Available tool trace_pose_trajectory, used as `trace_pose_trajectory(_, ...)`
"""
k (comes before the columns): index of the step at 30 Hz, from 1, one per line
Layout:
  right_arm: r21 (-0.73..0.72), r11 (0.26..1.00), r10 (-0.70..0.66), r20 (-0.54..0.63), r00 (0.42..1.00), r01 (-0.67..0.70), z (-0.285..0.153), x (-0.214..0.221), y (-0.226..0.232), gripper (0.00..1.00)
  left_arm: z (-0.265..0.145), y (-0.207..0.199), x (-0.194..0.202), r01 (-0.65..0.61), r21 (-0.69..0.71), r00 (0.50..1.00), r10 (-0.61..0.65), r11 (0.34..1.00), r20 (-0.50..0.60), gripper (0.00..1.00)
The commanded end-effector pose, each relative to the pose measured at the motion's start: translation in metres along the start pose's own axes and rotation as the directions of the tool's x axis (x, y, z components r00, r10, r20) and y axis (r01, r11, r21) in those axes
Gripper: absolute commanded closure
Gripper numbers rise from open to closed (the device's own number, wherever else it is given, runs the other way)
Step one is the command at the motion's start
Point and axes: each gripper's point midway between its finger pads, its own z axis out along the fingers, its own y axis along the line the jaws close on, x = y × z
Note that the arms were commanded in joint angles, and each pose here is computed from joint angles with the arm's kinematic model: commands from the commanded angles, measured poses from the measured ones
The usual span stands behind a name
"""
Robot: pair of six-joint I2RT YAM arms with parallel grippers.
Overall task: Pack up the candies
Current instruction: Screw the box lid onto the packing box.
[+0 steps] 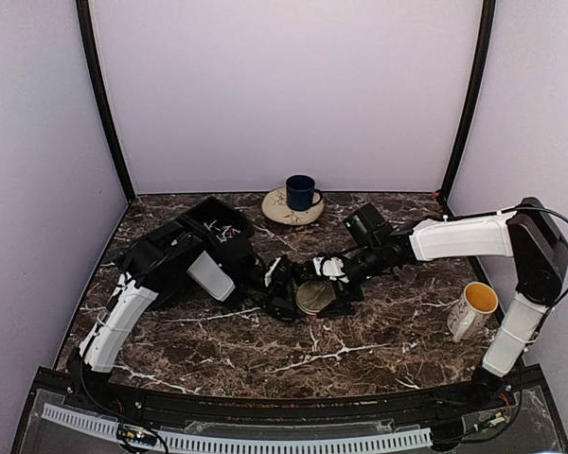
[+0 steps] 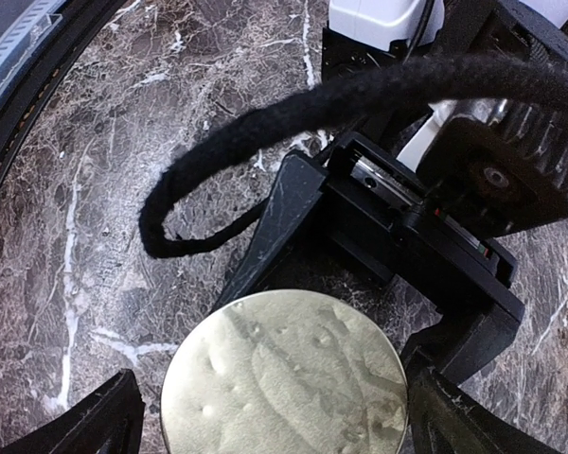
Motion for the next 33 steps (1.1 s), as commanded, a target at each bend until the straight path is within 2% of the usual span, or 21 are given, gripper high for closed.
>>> trace_pose_trajectory(1,-0.047,0.999,-0.007,0.005,1.0,0.008,0.002,-0.001,0.001,0.02,0.002,-0.056,0.106,0.408,0.016,0.91,-0.405,0.913,-0.09,0.34)
trace_pose_trajectory(8,-0.024,1.0,0.009,-0.01,1.0,-0.009,0.006,0.002,-0.007,0.0,0.002,-0.056,0.107,0.41,0.016,0.909,-0.407,0.912,-0.09,0.33)
trace_pose_trajectory(33,-0.03,0.998,0.061,0.025,0.998,-0.061,0.005,-0.002,-0.013,0.17,0.002,-0.054,0.108,0.411,0.005,0.908,-0.409,0.912,-0.092,0.34)
